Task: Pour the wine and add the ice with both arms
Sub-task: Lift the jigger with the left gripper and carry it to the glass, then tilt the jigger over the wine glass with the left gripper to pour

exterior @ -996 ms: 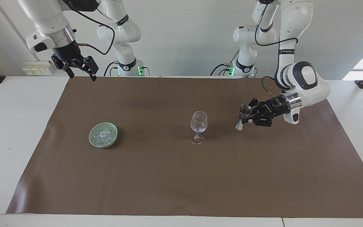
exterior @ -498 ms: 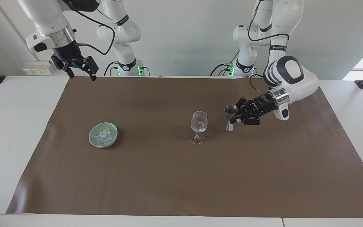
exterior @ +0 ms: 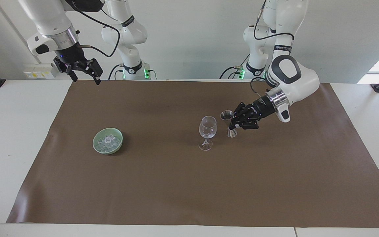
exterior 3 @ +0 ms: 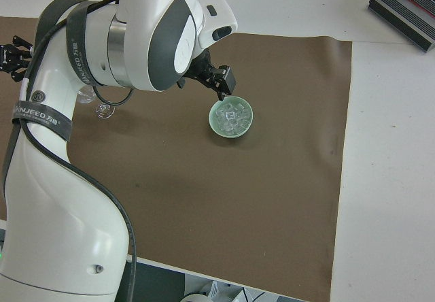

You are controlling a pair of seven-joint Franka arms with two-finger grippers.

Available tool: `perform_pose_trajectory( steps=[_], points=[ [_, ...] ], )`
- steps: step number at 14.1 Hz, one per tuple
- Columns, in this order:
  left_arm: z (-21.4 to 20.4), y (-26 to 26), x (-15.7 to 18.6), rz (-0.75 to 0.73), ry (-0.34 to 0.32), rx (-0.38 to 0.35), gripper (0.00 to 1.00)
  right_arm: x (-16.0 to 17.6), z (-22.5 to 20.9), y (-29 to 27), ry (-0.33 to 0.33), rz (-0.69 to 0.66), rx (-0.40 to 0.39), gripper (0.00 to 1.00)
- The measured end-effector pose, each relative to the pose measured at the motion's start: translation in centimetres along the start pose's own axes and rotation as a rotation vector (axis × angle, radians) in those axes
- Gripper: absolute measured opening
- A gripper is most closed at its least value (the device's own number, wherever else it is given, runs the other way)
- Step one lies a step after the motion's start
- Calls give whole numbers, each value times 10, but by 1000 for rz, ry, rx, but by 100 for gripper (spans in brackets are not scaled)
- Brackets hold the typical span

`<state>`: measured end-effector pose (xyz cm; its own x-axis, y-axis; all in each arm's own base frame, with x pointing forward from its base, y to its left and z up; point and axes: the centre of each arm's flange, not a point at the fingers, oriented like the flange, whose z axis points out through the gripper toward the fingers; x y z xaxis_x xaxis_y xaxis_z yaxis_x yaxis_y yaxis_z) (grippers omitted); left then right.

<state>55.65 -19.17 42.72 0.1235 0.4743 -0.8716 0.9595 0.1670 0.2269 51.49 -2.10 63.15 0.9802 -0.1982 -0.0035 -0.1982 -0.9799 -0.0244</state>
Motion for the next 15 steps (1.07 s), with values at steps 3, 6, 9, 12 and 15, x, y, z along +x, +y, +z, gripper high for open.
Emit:
perform_pose_trajectory(
  steps=[3, 6, 9, 12, 15],
  points=[
    [2, -1, -1, 49, 33, -5, 20, 0, 0, 0, 0, 0, 0, 100],
    [-1, 2, 2, 103, 77, -13, 20, 0, 0, 0, 0, 0, 0, 100],
    [8, -2, -5, 158, 118, -31, 20, 0, 0, 0, 0, 0, 0, 100],
    [15, -6, -11, 214, 154, -27, 20, 0, 0, 0, 0, 0, 0, 100],
    [19, -8, -16, 267, 197, -46, 20, 0, 0, 0, 0, 0, 0, 100]
  ],
)
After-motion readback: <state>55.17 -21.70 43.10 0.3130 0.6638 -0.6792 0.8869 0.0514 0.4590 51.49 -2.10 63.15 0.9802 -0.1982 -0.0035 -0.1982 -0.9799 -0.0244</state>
